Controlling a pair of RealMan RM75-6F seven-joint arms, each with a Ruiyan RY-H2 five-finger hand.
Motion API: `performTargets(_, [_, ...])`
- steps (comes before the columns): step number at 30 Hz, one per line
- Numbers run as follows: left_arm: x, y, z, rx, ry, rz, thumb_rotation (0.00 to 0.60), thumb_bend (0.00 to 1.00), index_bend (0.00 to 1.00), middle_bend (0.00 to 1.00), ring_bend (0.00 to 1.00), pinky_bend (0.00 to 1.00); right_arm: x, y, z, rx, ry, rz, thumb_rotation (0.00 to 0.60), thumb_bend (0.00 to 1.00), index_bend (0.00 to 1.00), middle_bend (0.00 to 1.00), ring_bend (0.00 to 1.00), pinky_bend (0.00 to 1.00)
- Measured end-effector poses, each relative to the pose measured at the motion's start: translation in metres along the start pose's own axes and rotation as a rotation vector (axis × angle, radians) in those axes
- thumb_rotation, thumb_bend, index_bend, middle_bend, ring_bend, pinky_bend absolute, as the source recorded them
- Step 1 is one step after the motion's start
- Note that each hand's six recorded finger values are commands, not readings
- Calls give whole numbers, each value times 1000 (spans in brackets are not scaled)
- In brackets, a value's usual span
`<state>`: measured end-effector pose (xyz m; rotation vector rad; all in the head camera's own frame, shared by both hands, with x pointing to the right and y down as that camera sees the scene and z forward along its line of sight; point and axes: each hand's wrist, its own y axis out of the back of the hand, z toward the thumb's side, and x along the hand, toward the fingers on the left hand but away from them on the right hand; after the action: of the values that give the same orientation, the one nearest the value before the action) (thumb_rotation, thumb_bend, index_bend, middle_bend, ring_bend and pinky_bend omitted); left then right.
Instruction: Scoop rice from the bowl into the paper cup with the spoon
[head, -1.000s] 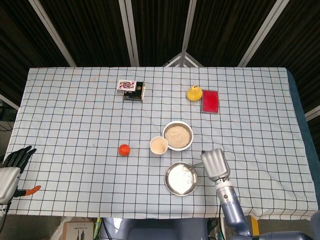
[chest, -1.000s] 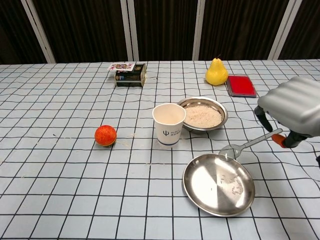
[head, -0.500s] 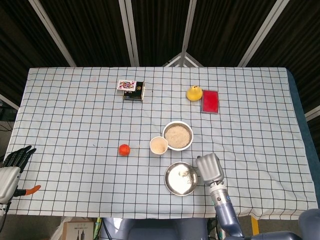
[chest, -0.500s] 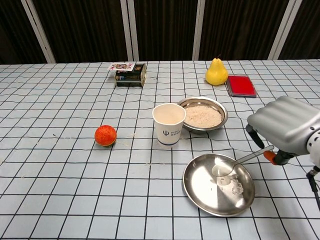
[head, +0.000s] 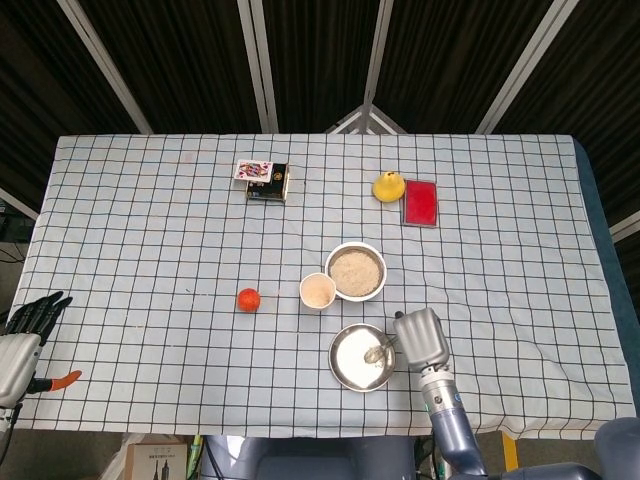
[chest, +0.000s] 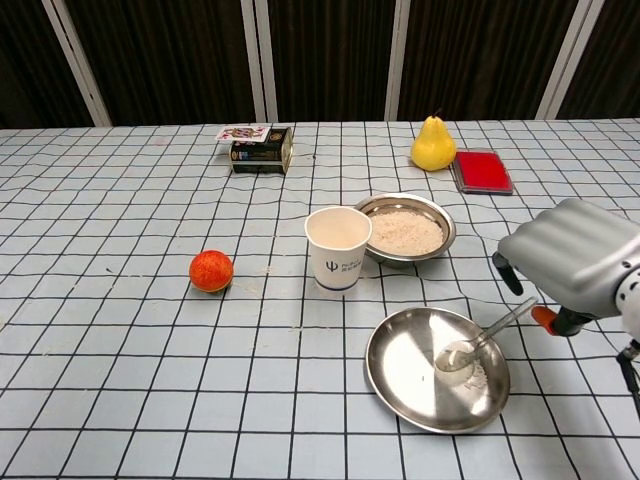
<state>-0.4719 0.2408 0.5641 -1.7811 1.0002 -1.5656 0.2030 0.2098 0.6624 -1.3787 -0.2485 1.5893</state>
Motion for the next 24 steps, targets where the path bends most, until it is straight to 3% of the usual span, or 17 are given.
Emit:
performTargets(4, [0, 0, 0, 1, 2, -2, 600, 0, 0, 0, 0, 0, 1, -2, -3, 12, -7, 10, 600, 400, 307, 974, 1000, 1000])
performTargets(15, [0, 0, -1, -1, 5, 0, 600, 0, 0, 0, 0, 0, 0, 4, -18, 4, -35, -18, 600, 399, 282, 965, 970, 1000])
performTargets(18, [0, 0, -1, -1, 6, 1, 600, 0, 0, 0, 0, 0, -1, 10, -31, -11, -56, -55, 600, 399, 222, 817, 825, 951])
performTargets(24, [0, 1, -1, 4, 5, 8, 600, 0, 0, 0, 0, 0, 5, 14, -71, -64, -123, -116, 600, 398, 22, 291, 285, 514])
